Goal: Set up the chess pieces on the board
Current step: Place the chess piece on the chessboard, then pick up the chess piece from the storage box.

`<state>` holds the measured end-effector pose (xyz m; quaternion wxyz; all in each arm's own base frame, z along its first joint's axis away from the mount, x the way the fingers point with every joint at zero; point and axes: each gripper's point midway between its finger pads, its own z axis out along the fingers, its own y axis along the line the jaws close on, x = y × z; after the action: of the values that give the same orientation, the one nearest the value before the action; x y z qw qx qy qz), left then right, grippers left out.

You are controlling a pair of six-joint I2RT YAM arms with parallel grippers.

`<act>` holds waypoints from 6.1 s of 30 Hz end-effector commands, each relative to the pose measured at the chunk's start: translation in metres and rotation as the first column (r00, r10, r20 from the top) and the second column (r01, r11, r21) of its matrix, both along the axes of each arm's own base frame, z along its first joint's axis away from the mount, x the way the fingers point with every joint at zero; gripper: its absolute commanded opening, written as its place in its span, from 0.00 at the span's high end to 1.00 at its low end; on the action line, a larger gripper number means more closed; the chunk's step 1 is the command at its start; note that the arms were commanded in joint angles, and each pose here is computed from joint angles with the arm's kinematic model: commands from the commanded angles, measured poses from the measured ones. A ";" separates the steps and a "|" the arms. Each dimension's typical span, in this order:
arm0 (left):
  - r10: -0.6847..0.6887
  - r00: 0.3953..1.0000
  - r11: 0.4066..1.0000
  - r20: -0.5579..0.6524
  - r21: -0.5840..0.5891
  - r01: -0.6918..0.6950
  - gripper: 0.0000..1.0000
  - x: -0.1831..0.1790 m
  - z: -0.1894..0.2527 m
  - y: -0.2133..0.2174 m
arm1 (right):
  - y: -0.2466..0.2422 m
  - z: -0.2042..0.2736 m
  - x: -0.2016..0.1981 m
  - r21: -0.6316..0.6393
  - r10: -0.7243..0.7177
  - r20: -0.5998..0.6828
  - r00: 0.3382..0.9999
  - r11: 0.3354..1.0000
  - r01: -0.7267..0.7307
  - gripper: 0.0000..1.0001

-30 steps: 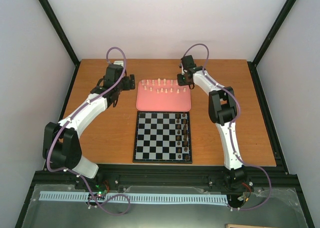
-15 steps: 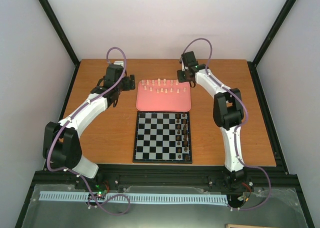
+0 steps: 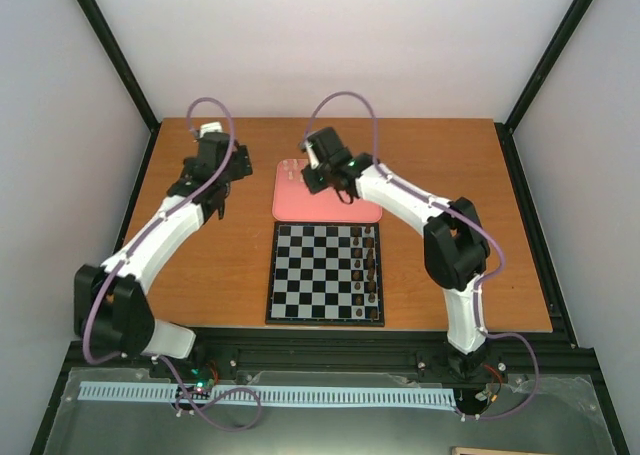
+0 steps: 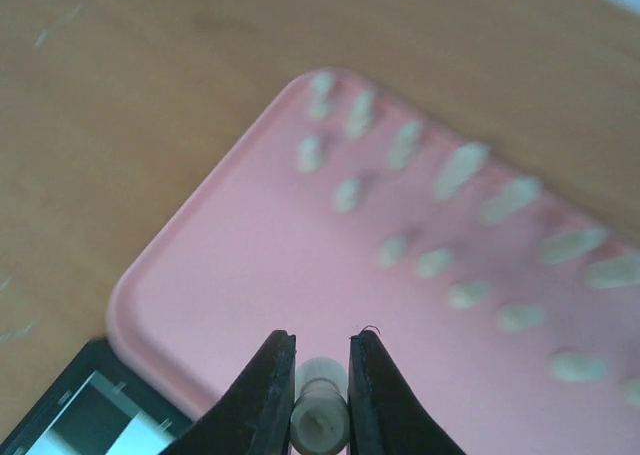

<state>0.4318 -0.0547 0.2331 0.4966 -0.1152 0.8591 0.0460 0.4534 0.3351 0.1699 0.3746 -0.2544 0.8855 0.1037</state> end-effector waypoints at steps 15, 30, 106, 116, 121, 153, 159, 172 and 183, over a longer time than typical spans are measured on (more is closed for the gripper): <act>0.248 0.934 0.963 0.256 -0.169 -0.209 0.00 -0.060 0.074 0.073 | 0.092 -0.064 -0.112 -0.126 0.203 -0.117 0.972 0.968 -0.218 0.91; 0.235 0.936 0.965 0.261 -0.176 -0.193 0.00 -0.058 0.073 0.070 | 0.094 -0.100 -0.116 -0.125 0.207 -0.150 0.967 0.966 -0.226 0.90; 0.207 0.939 0.970 0.275 -0.179 -0.162 0.00 -0.056 0.072 0.066 | -0.032 0.027 -0.015 -0.009 -0.096 0.109 0.989 0.995 0.098 0.31; 0.210 0.943 0.971 0.260 -0.170 -0.169 0.00 -0.050 0.066 0.065 | -0.122 -0.052 0.063 -0.143 -0.326 -0.008 0.945 0.936 0.321 0.44; 0.211 0.943 0.971 0.259 -0.168 -0.172 0.00 -0.049 0.065 0.065 | -0.139 -0.079 0.073 -0.171 -0.364 -0.052 0.930 0.920 0.351 0.54; 0.212 0.948 0.971 0.240 -0.161 -0.176 0.00 -0.043 0.058 0.064 | -0.150 -0.129 0.081 -0.154 -0.369 -0.157 0.916 0.925 0.346 0.67; 0.211 0.948 0.971 0.238 -0.161 -0.176 0.00 -0.043 0.057 0.064 | -0.149 -0.131 0.085 -0.150 -0.368 -0.159 0.916 0.926 0.346 0.71; 0.211 0.948 0.971 0.237 -0.162 -0.176 0.00 -0.042 0.057 0.064 | -0.153 -0.129 0.085 -0.153 -0.377 -0.169 0.911 0.923 0.353 0.86; 0.212 0.947 0.971 0.241 -0.165 -0.175 0.00 -0.045 0.059 0.065 | -0.152 -0.073 0.074 -0.066 -0.368 -0.101 0.924 0.929 0.363 0.92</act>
<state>0.3856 0.0104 0.2789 0.5727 -0.2362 0.7846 0.0259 0.5290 0.1830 0.0393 0.2805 -0.0993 0.9547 0.0040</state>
